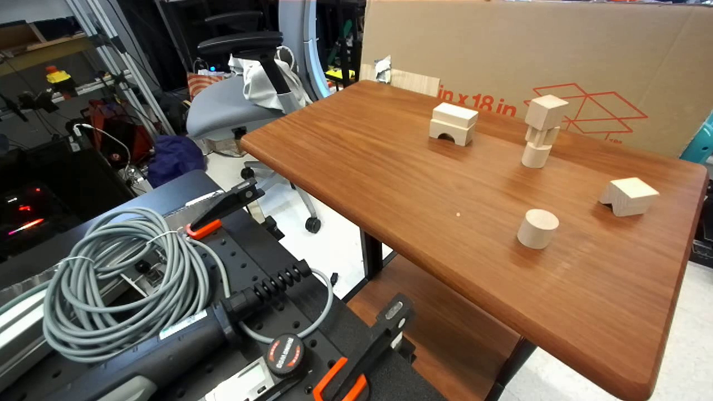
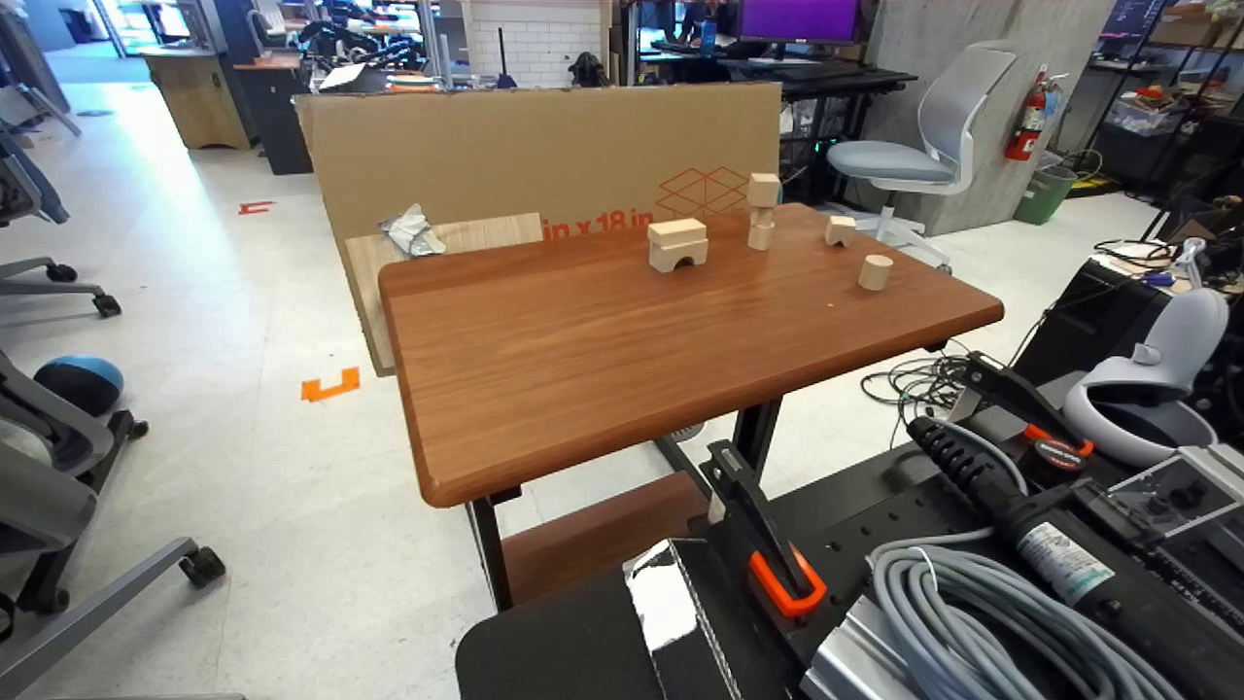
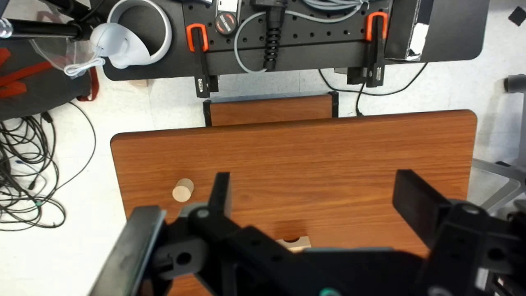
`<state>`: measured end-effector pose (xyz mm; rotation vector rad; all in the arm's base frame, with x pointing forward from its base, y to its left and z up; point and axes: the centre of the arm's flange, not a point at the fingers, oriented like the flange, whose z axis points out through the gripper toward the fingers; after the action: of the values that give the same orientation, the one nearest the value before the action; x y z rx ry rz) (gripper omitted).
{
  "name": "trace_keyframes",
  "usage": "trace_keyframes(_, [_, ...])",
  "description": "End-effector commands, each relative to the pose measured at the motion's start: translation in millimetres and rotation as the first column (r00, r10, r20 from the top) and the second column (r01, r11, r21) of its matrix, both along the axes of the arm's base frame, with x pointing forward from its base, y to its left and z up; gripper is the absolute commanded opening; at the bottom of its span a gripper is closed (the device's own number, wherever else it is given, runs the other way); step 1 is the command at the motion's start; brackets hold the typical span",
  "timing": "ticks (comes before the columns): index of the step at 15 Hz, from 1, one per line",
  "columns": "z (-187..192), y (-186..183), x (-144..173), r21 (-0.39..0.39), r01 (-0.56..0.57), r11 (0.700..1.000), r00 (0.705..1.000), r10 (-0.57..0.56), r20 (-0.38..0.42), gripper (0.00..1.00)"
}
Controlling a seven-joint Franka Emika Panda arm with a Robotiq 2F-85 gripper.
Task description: Pick up the block on the back right side of the table and place it on top of the stack on the left
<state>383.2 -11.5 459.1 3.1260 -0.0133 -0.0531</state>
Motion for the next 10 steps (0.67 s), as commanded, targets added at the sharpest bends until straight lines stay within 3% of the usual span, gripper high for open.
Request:
trace_keyframes(1, [-21, -22, 48, -0.006, 0.023, 1.000, 1.000, -0.023, -0.001, 1.00])
trace_keyframes(4, [-37, -46, 76, 0.012, 0.044, 0.999, 0.999, -0.044, 0.002, 1.00])
trace_keyframes(10, [-65, -112, 110, 0.020, 0.151, 0.988, 0.985, -0.152, 0.085, 1.00])
